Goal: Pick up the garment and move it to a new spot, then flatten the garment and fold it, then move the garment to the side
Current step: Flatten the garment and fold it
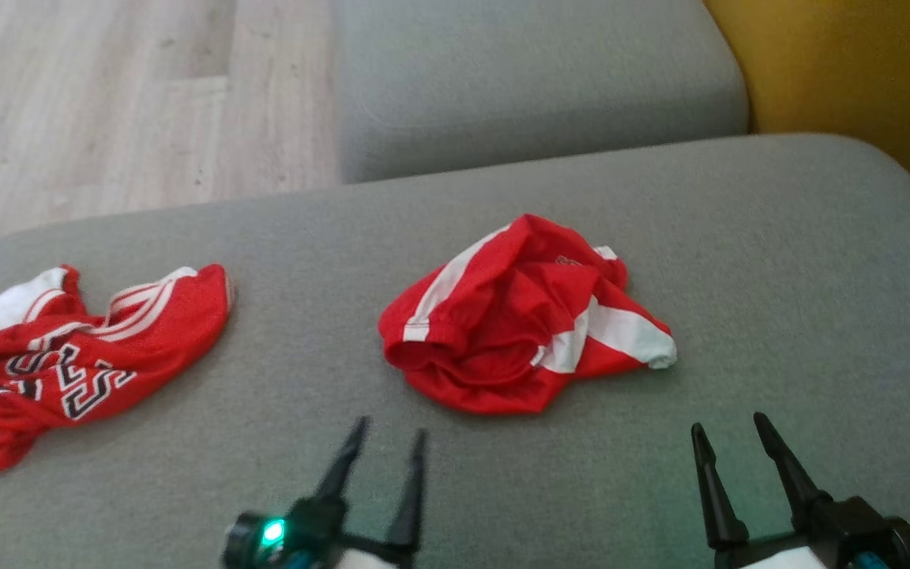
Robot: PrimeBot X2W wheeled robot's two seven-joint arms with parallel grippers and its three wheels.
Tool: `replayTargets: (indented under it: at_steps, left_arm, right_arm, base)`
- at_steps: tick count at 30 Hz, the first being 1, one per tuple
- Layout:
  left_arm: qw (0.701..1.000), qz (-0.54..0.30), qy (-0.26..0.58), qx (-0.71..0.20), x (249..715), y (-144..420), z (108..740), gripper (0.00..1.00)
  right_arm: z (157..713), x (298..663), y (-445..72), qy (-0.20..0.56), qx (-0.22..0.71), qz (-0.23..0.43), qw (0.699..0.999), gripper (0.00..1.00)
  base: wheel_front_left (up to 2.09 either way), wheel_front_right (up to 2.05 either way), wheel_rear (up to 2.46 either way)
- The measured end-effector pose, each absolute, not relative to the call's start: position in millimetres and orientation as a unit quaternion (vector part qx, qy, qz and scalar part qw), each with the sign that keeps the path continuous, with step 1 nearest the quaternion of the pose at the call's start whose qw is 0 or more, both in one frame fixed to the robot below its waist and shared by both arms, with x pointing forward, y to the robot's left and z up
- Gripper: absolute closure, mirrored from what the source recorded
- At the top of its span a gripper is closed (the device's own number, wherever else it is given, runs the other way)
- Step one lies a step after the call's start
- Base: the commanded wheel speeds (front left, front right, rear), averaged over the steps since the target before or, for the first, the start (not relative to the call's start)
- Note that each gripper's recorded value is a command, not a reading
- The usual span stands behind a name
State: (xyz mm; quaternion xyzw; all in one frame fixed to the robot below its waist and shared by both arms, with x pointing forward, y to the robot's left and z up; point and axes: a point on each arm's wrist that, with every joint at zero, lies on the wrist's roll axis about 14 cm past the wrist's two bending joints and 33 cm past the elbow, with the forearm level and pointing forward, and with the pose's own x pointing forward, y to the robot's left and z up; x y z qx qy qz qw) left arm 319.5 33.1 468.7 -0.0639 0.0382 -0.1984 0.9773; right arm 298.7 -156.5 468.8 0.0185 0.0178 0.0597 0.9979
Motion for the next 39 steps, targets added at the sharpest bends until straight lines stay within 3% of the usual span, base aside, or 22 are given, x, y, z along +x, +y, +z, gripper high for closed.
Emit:
replayTargets:
  at_steps: [4,10,18,27,28,29,39]
  left_arm:
    - [0.952,-0.292,0.08,-0.037,321,-13,448,0.0]
    - [0.923,-0.369,0.109,-0.011,340,-57,443,0.0]
    - [0.912,-0.385,0.138,0.042,386,-84,439,0.0]
    - [0.888,-0.401,0.218,0.061,385,-98,403,0.0]
    - [0.887,-0.402,0.221,0.061,385,-99,401,0.16]
    - [0.888,-0.4,0.22,0.06,388,-100,400,1.0]
    - [0.878,-0.453,0.154,0.021,385,-128,444,1.0]
  right_arm:
    - [464,301,-161,0.027,0.017,0.051,0.998,0.0]
    - [464,312,-167,0.03,0.014,0.042,0.999,0.0]
    - [462,329,-177,0.035,0.005,0.032,0.999,0.0]
    - [457,326,-193,0.048,0.0,0.007,0.999,0.0]
    - [457,327,-194,0.047,-0.001,0.005,0.999,0.0]
    - [457,326,-197,0.048,-0.002,-0.001,0.999,0.0]
    - [458,315,-217,0.045,0.007,-0.036,0.998,0.0]
  base:
    - [0.0,0.0,0.0]
    - [0.0,0.0,0.0]
    - [0.0,0.0,0.0]
    - [0.0,0.0,0.0]
    - [0.0,0.0,0.0]
    - [0.0,0.0,0.0]
    - [0.0,0.0,0.0]
